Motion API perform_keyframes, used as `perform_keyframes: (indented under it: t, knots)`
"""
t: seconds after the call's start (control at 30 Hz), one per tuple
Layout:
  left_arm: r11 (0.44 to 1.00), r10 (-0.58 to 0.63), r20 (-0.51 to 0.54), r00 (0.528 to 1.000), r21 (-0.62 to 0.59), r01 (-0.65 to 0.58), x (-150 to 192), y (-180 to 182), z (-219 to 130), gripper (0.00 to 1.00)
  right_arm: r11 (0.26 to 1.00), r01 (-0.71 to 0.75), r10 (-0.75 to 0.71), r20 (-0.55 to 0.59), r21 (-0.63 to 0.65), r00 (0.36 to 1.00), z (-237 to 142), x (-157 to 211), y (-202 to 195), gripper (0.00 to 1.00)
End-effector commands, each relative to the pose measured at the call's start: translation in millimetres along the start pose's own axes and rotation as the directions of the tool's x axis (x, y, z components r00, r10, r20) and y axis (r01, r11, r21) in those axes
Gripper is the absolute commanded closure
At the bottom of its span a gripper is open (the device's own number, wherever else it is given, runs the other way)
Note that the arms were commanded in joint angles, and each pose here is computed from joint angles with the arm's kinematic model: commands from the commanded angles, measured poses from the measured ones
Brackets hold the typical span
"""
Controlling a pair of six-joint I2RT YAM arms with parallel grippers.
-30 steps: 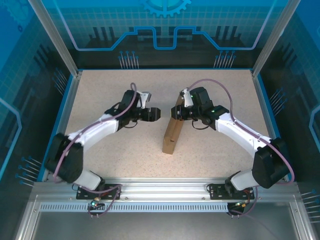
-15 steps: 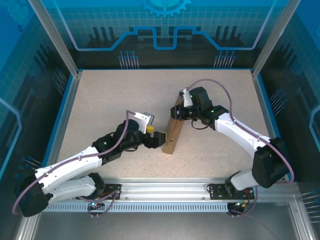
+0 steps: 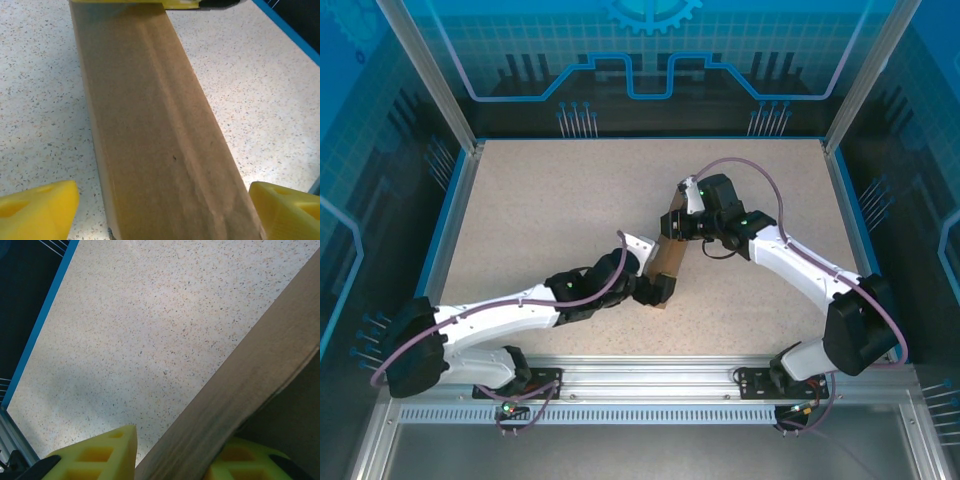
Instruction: Fold the paper box
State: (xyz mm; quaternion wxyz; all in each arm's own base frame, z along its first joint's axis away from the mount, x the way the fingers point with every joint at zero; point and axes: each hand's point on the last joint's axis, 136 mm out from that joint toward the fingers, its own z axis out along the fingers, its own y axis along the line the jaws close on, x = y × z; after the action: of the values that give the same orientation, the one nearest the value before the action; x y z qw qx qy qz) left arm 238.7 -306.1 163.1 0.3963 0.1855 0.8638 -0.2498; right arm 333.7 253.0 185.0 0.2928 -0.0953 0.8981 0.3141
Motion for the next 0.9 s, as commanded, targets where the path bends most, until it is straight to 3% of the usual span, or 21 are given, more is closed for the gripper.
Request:
perform_keyframes:
  t: [0.0, 0.57, 0.87]
  knots:
    - [0.999, 0.044, 0.053, 0.998, 0.012, -0.044, -18, -10, 5, 0.13, 0.998, -0.022, 0.027, -0.091, 0.064, 0.996, 12, 24, -15, 0.66]
    - [0.981, 0.192, 0.040, 0.981, 0.002, -0.193, -9, -8, 20, 0.38, 0.998, -0.013, 0.018, -0.085, 0.066, 0.996, 9, 20, -14, 0.65]
    - [0.968, 0.246, 0.035, 0.969, 0.050, -0.248, -2, 2, 10, 0.49, 0.998, 0.011, -0.008, -0.053, 0.057, 0.999, -5, 6, -5, 0.58]
